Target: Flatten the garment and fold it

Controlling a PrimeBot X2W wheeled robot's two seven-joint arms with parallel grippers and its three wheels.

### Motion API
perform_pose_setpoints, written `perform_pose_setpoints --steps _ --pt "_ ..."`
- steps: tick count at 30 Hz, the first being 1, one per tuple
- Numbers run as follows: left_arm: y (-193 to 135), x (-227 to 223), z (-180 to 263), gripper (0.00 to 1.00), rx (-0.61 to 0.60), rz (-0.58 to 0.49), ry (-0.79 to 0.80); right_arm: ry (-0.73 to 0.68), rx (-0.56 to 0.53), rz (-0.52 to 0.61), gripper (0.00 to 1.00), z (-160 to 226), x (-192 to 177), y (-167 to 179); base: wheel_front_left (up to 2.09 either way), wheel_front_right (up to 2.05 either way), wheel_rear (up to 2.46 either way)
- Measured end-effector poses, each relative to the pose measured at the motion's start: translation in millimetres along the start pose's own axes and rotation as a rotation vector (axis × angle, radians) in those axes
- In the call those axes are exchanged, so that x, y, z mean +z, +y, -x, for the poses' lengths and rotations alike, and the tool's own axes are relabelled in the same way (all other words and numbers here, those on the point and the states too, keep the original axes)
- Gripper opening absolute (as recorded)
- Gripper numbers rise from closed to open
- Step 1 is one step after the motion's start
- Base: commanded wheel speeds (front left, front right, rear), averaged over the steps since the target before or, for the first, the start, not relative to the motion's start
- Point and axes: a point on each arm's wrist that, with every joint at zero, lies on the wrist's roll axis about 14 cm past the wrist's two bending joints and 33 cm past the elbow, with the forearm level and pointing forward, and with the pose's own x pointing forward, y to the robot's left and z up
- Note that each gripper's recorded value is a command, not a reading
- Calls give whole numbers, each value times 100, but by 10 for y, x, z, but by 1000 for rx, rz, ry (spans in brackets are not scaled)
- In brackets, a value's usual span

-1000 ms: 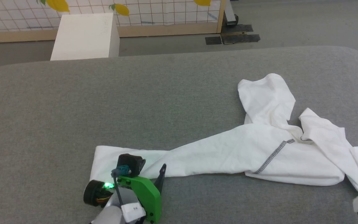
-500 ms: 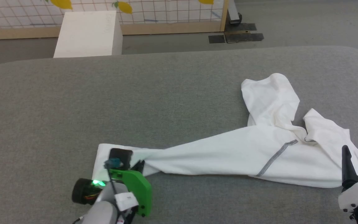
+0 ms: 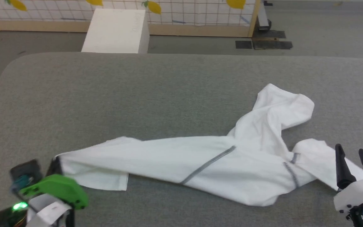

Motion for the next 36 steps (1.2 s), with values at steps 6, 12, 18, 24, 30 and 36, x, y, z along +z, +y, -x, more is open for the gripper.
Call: perform_pose_setpoints --steps 6,12,18,24,30,36 --pt "525 -131 186 8 149 39 24 23 41 7 100 -72 -40 151 0 0 0" --pt "164 -54 254 100 -5 115 -43 29 63 12 100 -123 -42 232 0 0 0" --pt "-379 44 346 100 -205 49 -124 22 88 17 100 -155 -14 324 0 0 0" --pt "-1077 -59 291 100 -445 -96 -39 35 105 22 100 -182 -46 388 0 0 0" --pt "-1449 -350 116 100 -604 -306 144 58 107 20 100 -203 -126 393 0 0 0" --pt "-1484 -707 -58 100 -648 -478 341 72 68 10 100 -204 -196 258 0 0 0"
